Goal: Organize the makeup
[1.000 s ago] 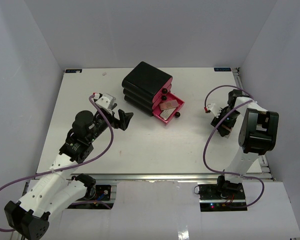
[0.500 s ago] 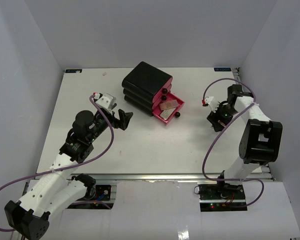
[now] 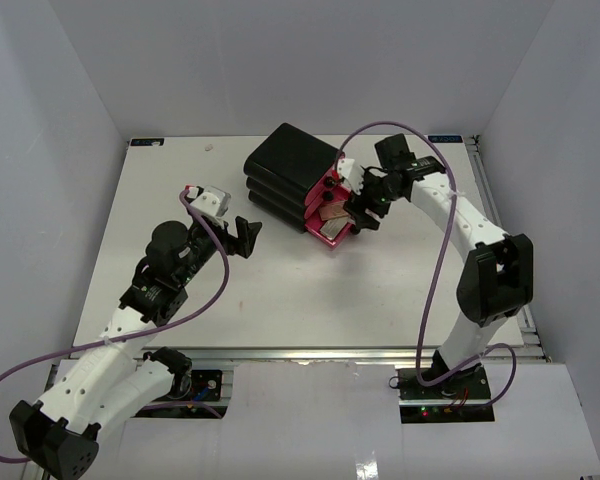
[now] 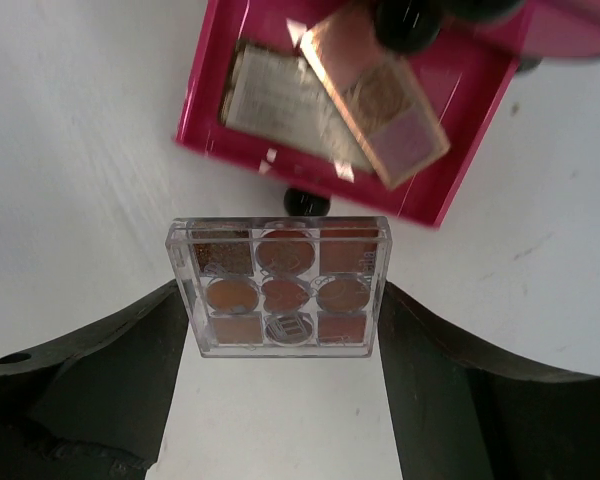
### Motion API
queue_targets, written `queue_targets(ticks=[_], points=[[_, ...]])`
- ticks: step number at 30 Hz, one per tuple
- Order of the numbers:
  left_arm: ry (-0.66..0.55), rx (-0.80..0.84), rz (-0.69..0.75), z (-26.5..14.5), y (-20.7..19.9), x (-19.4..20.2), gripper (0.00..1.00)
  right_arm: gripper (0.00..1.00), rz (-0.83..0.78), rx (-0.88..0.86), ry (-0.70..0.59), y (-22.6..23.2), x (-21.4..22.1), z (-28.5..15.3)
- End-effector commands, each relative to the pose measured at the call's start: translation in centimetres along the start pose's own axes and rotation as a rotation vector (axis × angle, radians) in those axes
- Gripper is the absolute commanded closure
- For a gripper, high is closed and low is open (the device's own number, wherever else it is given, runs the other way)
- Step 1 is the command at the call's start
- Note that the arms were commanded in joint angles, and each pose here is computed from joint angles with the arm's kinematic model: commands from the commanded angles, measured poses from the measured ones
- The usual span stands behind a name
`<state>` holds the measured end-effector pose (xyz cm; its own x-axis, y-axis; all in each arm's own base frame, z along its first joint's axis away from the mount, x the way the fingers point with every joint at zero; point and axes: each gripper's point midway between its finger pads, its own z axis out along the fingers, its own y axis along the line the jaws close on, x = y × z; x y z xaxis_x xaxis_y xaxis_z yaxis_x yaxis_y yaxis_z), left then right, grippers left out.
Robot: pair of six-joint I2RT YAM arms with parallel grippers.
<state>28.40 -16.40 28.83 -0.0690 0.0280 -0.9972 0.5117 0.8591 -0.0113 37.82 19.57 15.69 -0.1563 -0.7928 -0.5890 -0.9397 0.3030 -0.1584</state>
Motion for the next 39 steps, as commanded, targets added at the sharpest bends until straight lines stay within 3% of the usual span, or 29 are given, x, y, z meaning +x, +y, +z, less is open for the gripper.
queue_targets(ticks=[1,16,28,39], points=[[0.006,-0.066,0.035,0.3,1.5,0.5,0.02,0.72,0.119,0.040,-0.090,-2.4,-3.6,3.1],[0.014,-0.058,0.036,0.4,1.5,0.7,0.02,0.70,0.184,0.087,-0.134,-4.4,-3.8,6.8],[0.012,-0.055,0.035,0.4,1.5,0.7,0.02,0.45,0.200,0.094,-0.073,-4.2,-1.5,8.4],[0.014,-0.056,0.035,0.5,1.5,0.7,0.02,0.46,0.197,0.097,-0.042,-3.7,-0.3,8.6]])
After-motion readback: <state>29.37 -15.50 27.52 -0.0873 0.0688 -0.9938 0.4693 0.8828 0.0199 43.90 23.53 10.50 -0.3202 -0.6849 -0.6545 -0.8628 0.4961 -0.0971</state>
